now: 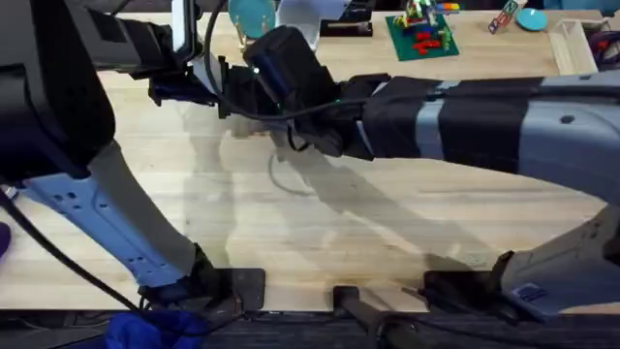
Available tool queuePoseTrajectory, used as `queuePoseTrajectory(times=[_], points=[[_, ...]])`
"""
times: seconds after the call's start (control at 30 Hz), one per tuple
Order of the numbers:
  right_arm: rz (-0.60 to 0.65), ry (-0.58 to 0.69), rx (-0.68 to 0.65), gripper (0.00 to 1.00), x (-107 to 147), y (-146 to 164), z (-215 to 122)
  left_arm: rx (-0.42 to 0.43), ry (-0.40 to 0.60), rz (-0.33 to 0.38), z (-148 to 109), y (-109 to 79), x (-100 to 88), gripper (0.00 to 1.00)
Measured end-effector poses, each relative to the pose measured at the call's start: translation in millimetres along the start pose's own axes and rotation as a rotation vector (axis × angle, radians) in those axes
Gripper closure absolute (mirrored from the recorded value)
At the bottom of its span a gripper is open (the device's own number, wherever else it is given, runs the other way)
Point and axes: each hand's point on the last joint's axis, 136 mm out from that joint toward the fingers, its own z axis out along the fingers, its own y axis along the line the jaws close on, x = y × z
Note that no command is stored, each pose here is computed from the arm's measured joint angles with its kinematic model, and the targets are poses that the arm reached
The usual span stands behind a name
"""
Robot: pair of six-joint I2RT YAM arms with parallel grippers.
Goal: Unzip the bag, pick up the pens from the table one at a time and place them inside, then zip the bag closed.
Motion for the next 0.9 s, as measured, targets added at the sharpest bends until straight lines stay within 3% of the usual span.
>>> queuePoseTrajectory(times=[0.9], points=[[-0.061, 0.031, 0.1, 0.971, 9, -21, -3, -0.001, 0.0, 0.002, 0, 0.3, 0.0, 0.959]])
